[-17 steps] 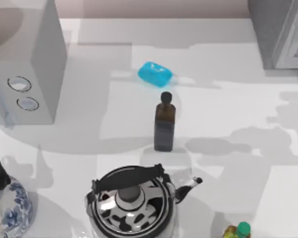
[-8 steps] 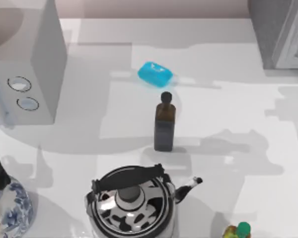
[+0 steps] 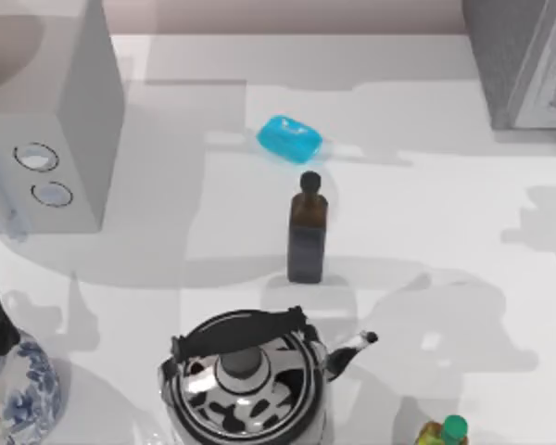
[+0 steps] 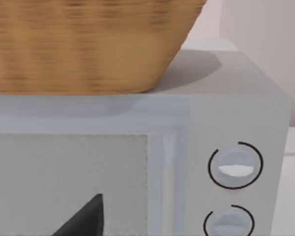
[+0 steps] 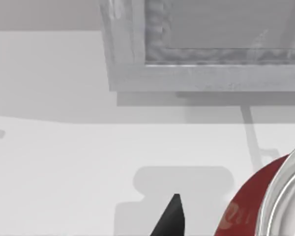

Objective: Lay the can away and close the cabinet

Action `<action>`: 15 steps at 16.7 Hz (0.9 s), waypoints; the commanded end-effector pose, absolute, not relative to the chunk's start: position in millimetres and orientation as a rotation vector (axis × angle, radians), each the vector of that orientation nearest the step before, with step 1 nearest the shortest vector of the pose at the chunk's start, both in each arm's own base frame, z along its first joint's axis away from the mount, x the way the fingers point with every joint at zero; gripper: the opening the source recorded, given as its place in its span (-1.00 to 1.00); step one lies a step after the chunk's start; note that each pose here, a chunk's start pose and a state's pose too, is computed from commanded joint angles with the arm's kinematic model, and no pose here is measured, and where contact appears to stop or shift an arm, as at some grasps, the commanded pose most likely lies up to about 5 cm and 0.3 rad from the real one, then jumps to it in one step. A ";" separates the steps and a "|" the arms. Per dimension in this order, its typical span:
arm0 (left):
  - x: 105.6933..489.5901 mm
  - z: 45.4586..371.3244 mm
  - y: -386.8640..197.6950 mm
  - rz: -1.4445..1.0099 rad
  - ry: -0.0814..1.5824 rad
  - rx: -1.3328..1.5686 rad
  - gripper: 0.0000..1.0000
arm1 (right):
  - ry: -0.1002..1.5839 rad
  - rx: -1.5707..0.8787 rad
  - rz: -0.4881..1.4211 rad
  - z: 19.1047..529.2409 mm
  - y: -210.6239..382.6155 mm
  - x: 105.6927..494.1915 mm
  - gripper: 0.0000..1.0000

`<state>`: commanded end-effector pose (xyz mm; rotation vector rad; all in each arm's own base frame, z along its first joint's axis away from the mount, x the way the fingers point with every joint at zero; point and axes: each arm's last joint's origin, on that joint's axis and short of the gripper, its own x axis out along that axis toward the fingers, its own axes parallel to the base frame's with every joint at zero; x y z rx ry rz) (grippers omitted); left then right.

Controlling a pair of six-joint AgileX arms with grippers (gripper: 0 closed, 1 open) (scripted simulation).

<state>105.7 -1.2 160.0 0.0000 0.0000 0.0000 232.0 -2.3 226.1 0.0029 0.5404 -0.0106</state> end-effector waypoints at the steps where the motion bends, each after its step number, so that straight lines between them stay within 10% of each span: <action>1: 105.7 160.0 -1.2 0.000 0.000 0.000 1.00 | 0.521 0.000 -0.008 224.8 -2.0 221.0 -1.00; 15: 105.7 160.0 -1.2 0.000 0.000 0.000 1.00 | 0.005 -0.001 0.000 163.2 -1.2 105.9 -1.00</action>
